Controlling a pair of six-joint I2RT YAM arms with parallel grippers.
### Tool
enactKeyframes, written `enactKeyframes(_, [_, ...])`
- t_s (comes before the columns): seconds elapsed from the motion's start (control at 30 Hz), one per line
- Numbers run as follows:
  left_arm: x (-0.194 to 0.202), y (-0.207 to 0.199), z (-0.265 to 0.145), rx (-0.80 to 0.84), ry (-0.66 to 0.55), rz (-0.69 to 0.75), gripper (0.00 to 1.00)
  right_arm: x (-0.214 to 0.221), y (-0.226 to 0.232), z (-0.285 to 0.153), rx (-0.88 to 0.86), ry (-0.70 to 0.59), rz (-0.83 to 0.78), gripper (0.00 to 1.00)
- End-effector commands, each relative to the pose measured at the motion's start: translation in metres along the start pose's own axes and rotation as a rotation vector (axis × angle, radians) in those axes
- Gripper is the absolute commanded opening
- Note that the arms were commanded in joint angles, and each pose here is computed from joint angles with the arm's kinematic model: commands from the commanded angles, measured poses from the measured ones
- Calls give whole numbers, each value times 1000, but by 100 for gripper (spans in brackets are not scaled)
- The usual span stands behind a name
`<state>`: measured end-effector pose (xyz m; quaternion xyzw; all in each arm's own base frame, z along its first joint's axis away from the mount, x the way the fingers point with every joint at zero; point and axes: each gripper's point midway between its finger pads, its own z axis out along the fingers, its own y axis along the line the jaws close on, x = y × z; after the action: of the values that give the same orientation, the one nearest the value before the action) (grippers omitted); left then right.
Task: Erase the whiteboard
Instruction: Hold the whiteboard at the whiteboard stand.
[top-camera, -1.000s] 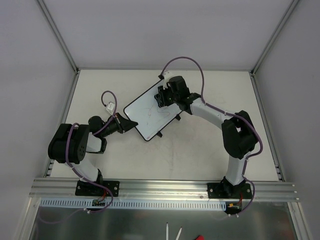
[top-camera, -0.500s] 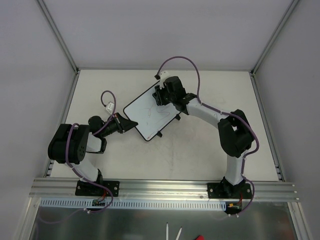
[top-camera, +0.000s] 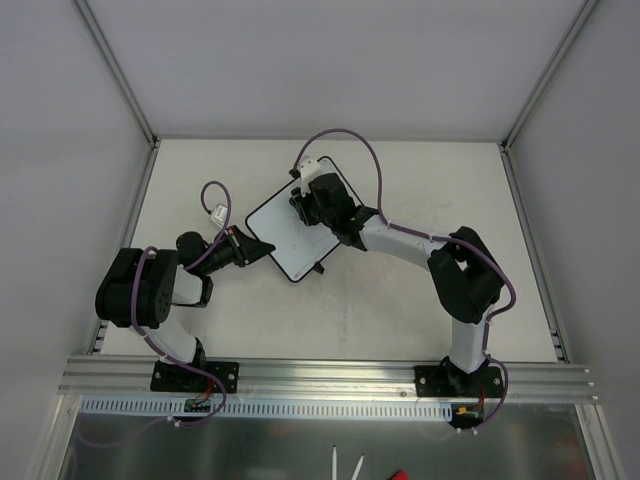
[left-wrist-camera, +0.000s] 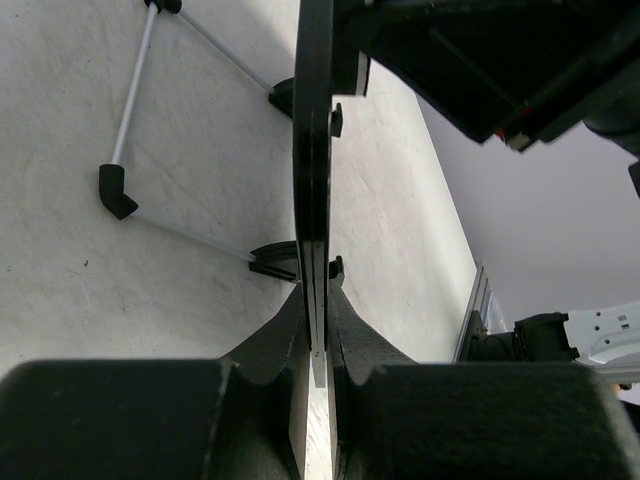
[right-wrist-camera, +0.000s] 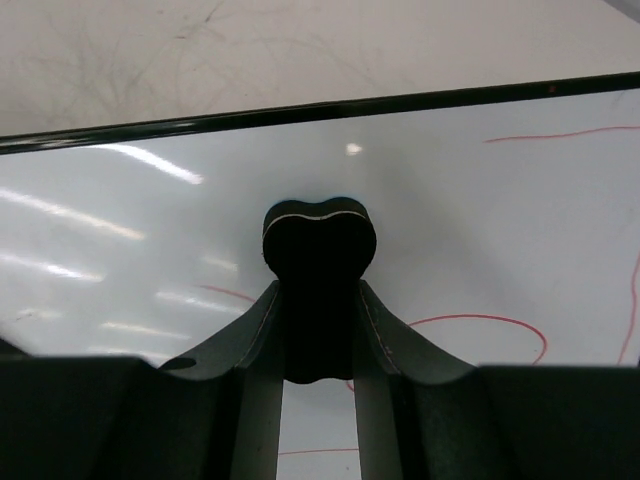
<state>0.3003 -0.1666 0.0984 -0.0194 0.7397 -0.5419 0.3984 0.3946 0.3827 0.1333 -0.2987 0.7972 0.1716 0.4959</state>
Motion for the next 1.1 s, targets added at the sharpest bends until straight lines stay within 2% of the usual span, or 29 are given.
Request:
enactKeyframes(0.0, [-31,-49,-2,196,-96,283,0,39,78,-8,-212,84,-45,0])
enactKeyframes(0.33, [-32,-50,-3,186,-91,295,0,62,124,-21,-289,122,-100,0])
enactKeyframes(0.6, [-33,-50,-3,182,-92,298,0,77,137,-26,-302,141,-110,0])
enactKeyframes(0.83, [-33,-51,-3,182,-92,298,0,82,127,-26,-245,142,-107,0])
enactKeyframes(1.07, [-33,-51,-3,182,-90,298,0,99,87,-16,-79,174,-34,0])
